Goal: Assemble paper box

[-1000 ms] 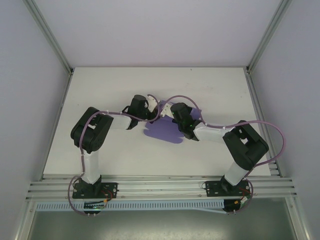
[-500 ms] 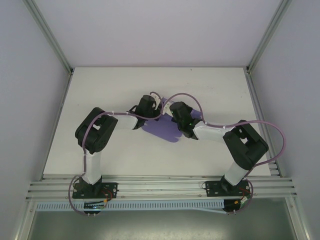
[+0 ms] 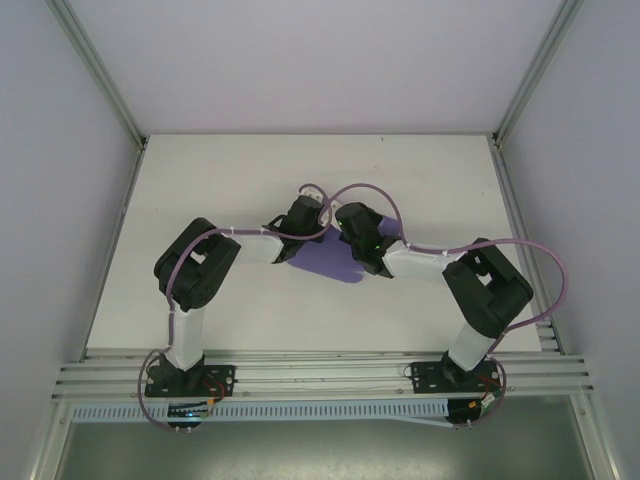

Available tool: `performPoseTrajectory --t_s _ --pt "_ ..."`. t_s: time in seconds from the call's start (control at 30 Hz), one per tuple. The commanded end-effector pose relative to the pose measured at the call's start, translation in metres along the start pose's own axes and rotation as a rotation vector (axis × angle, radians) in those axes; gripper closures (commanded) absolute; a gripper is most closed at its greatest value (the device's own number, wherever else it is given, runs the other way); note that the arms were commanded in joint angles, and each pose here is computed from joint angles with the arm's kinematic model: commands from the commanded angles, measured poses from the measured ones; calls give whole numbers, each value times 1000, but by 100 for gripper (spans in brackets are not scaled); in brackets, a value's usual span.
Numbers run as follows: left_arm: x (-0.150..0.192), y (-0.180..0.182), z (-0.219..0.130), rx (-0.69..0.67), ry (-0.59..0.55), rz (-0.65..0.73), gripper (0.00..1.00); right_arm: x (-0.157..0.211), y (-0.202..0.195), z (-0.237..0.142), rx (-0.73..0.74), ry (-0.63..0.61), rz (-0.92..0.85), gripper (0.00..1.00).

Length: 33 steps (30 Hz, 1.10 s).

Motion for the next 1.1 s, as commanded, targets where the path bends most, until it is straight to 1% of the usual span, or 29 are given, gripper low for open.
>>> performPoseTrajectory --t_s 0.0,0.03,0.07,0.17,0.2,0.3,0.33,0.4,0.43,0.53,0.63,0.7,0.77,0.8,0.87,0.9,0.93,1.0,1.07 --pt "15 11 -3 2 62 -6 72 -13 36 -12 -175 -104 -30 100" --pt "14 11 -4 6 61 1 71 -13 37 -13 -175 -106 -32 100" --pt "11 11 -5 -9 57 -2 73 -12 37 -13 -177 -103 -37 100" --pt "11 14 -4 -43 75 20 75 -9 37 -13 -172 -100 -36 100" --pt "1 7 -4 -22 63 25 75 -9 37 -13 -171 -101 -37 100" --pt "-2 3 -10 7 62 32 67 -9 38 -13 -169 -98 -42 100" --pt "-4 3 -12 10 55 36 61 -8 38 -12 -166 -93 -40 100" --pt "-12 3 -21 -6 27 35 59 -6 38 -11 -163 -84 -41 100" --pt "-8 8 -24 -19 33 43 56 -6 37 -11 -163 -82 -41 100" --pt "-11 10 -34 -23 18 49 56 -5 35 -11 -157 -76 -40 100" --pt "-7 16 -39 -33 36 47 57 -5 34 -11 -153 -74 -41 100" --pt "-2 18 -42 5 60 34 55 -4 34 -10 -154 -69 -46 100" --pt "2 15 -49 98 73 44 49 -3 35 -10 -153 -67 -52 100" --pt "4 12 -53 148 73 58 49 -3 36 -10 -155 -68 -56 100" --pt "5 6 -60 226 76 79 40 -4 35 -9 -155 -70 -53 100" --pt "4 3 -63 253 79 89 38 -4 36 -9 -155 -71 -56 100" --pt "3 0 -65 274 84 95 34 -5 35 -8 -149 -72 -51 100" --pt "2 -1 -69 291 80 93 33 -6 34 -9 -144 -81 -49 100" --pt "3 -1 -71 303 83 92 26 -6 32 -9 -133 -80 -44 100"
Point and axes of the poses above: each hand's point on the last joint's axis, 136 mm out from that joint toward the fingers, its own z axis out along the fingers, its own y axis along the line the jaws close on, x = y × z, the point moved 7 cm from there along -z, back along the fingers, and after that the axes turned 14 degrees about -z, right-handed, at the moved point
